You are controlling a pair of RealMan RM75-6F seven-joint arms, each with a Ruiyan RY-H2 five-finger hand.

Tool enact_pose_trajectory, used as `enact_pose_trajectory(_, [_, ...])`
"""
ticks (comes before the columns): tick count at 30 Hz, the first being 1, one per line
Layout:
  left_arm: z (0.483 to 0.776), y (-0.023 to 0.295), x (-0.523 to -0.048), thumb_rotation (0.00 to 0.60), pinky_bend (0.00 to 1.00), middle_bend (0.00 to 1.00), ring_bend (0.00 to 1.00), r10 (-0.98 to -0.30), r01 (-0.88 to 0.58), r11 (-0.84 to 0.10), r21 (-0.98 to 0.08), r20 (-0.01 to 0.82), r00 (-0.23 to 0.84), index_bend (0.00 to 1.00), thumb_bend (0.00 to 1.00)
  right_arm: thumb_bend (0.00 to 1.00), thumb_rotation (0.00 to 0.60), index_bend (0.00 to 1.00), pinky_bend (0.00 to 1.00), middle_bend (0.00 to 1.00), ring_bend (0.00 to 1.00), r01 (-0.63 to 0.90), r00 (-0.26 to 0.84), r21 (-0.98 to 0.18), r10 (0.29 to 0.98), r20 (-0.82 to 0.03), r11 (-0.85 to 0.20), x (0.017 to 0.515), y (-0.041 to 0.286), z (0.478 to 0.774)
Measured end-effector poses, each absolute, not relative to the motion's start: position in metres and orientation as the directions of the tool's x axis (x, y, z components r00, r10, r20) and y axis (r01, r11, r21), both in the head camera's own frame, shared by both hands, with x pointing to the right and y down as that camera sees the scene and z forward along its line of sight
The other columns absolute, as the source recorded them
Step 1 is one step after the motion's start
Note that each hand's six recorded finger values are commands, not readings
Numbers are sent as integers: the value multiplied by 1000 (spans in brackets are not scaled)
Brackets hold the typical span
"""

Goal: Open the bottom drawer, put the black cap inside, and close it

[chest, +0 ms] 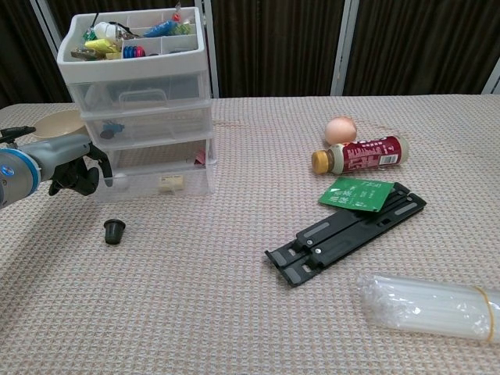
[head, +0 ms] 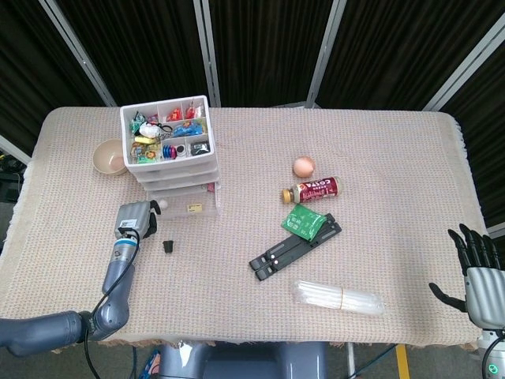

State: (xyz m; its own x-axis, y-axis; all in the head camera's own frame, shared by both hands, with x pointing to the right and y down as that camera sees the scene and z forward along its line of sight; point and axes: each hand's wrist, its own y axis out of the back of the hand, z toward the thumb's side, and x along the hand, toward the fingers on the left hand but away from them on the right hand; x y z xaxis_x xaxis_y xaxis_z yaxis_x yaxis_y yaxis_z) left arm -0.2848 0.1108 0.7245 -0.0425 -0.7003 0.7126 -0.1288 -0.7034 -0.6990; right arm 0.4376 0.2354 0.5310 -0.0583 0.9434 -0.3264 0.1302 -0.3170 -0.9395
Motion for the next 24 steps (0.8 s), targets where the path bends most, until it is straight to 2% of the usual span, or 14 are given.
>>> enact_pose_trajectory(9, [713,127,-284,600,724,943,864,-684,-134,-723,-678,729,6,426,804,65,600,85,0,0,0,131,-58,-939,944,-326,-317,437,235,531])
enact_pose_trajectory(11, [710,133,-286,600,724,942,864,-678,-128,-730,-671,735,17,359,803,66,600,85,0,0,0,131,-58,-939,943,-327,-317,437,236,531])
enact_pose_trajectory(13, [708,137,-286,600,723,938,863,-676,-121,-733,-669,736,29,238,778,66,600,85,0,0,0,130,-57,-940,944,-326,-317,437,236,531])
enact_pose_trajectory(15, [705,140,-287,600,721,930,856,-679,-117,-732,-671,733,40,126,661,65,600,85,0,0,0,130,-57,-940,944,-326,-317,436,236,531])
enact_pose_trajectory(18, [703,141,-288,600,717,917,843,-688,-99,-725,-682,724,55,67,479,65,600,85,0,0,0,130,-57,-939,944,-326,-317,436,236,531])
enact_pose_trajectory(21, [701,140,-289,600,712,894,822,-700,-76,-714,-696,711,66,49,286,65,600,85,0,0,0,128,-57,-940,944,-325,-316,436,236,530])
enact_pose_trajectory(24, [697,138,-288,600,708,884,811,-718,-53,-695,-717,691,86,58,209,66,600,85,0,0,0,128,-59,-940,944,-326,-316,436,236,531])
